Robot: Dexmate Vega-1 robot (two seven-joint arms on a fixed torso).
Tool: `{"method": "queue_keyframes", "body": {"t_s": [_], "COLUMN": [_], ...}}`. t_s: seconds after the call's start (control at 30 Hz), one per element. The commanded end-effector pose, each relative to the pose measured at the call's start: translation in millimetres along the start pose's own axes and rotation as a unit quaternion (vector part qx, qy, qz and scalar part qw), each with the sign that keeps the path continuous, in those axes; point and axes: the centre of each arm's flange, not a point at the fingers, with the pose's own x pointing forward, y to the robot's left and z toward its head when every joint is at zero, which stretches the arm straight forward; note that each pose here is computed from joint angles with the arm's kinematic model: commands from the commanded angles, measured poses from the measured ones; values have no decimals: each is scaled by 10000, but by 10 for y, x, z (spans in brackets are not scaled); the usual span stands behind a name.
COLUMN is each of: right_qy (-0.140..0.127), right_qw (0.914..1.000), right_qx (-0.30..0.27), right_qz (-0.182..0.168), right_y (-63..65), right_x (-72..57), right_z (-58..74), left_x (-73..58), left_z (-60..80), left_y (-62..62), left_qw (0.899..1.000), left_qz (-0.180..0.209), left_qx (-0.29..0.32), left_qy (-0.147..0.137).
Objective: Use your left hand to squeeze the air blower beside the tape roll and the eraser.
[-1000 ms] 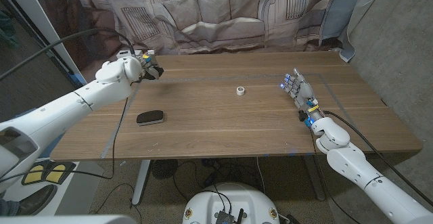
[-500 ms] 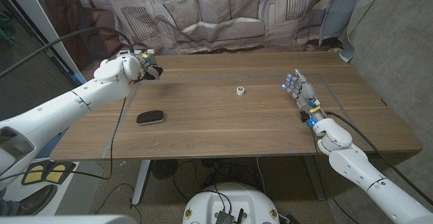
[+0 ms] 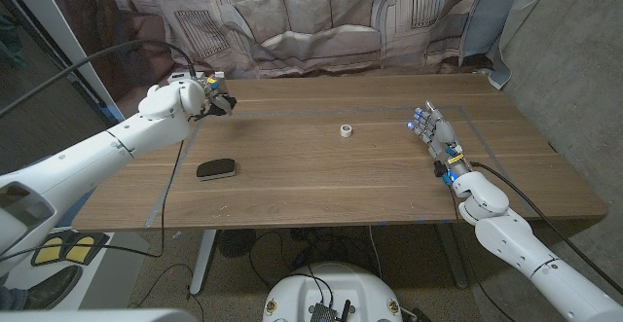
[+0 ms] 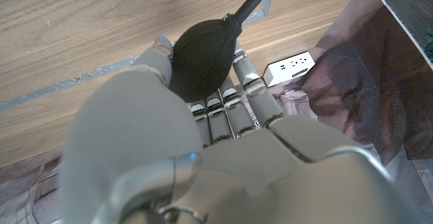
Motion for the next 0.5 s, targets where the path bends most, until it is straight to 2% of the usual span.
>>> {"method": "queue_keyframes", "body": {"t_s": [0.03, 0.5], "right_qy": [-17, -26], "right_qw": [10000, 10000], "right_qx": [-35, -15], "right_qz": [-1, 3], "right_y": [-46, -73], "right_x": [-26, -40], "right_z": [32, 47], "left_x": [-12, -35], "left_z": [15, 36], "left_y": [-27, -31], "left_qw": [9999, 9996], "left_qz": [168, 195], "left_qx": [-25, -182], "left_qy": [-26, -55]}}
